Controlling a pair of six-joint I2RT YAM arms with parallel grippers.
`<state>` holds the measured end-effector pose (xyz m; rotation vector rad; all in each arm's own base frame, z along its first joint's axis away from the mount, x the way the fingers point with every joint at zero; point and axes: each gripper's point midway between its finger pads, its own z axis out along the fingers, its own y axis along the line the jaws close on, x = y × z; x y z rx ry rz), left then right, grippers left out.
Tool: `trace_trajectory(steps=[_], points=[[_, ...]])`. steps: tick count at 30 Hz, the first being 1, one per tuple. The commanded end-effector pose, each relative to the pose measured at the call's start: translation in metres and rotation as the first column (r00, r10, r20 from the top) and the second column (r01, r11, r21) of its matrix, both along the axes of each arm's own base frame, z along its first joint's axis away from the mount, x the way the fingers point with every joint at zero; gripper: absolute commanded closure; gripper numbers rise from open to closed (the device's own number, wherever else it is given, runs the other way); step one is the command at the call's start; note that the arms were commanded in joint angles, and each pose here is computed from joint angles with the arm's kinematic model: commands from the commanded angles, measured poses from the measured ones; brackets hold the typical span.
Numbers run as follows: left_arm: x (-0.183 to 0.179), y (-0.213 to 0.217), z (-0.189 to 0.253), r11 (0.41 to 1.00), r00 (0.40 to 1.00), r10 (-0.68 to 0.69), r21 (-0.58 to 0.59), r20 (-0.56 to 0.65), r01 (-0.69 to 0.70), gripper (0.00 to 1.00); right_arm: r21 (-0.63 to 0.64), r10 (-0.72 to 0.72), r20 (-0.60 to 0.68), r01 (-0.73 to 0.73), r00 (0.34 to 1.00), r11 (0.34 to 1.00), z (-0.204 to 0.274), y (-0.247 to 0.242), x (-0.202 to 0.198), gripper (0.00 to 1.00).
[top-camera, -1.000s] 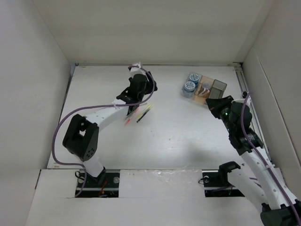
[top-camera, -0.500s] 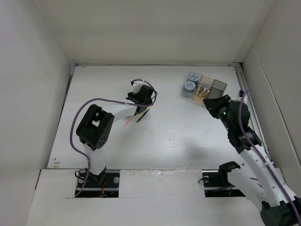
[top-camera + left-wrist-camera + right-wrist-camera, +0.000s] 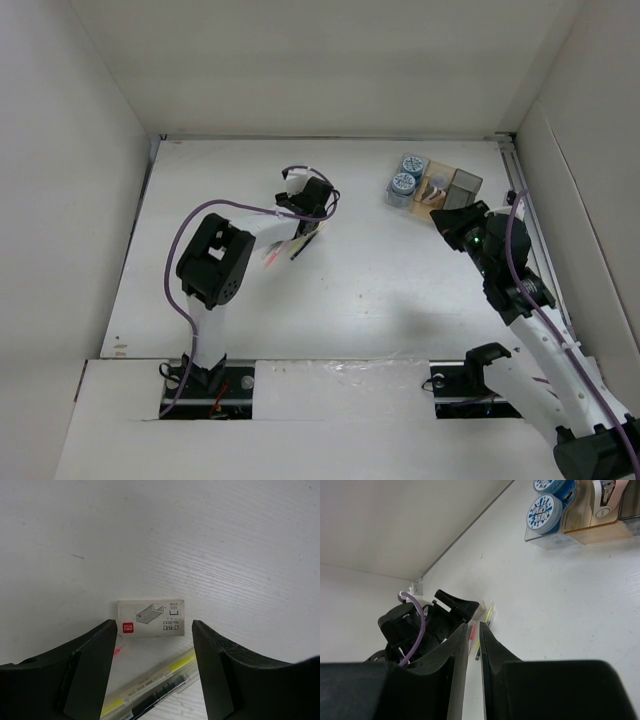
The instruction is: Sort the stationery into containers
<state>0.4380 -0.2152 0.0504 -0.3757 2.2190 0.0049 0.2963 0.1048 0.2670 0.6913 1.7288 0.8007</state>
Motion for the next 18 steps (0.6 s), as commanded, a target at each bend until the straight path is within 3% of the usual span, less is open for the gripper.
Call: trace_trajectory(steps=[1,18], points=[[0.01,0.003,0.015,0.999,0.999,0.036,0.004,0.038,-0.036,0.42,0.013,0.0,0.076,-0.001,0.997,1.0,0.022,-0.001,0.004,0.79],[0.016,0.008,-0.014,0.999,0.999,0.03,0.018,-0.028,-0.03,0.42,0.014,0.009,0.075,-0.01,0.997,1.0,0.022,0.002,0.005,0.78]])
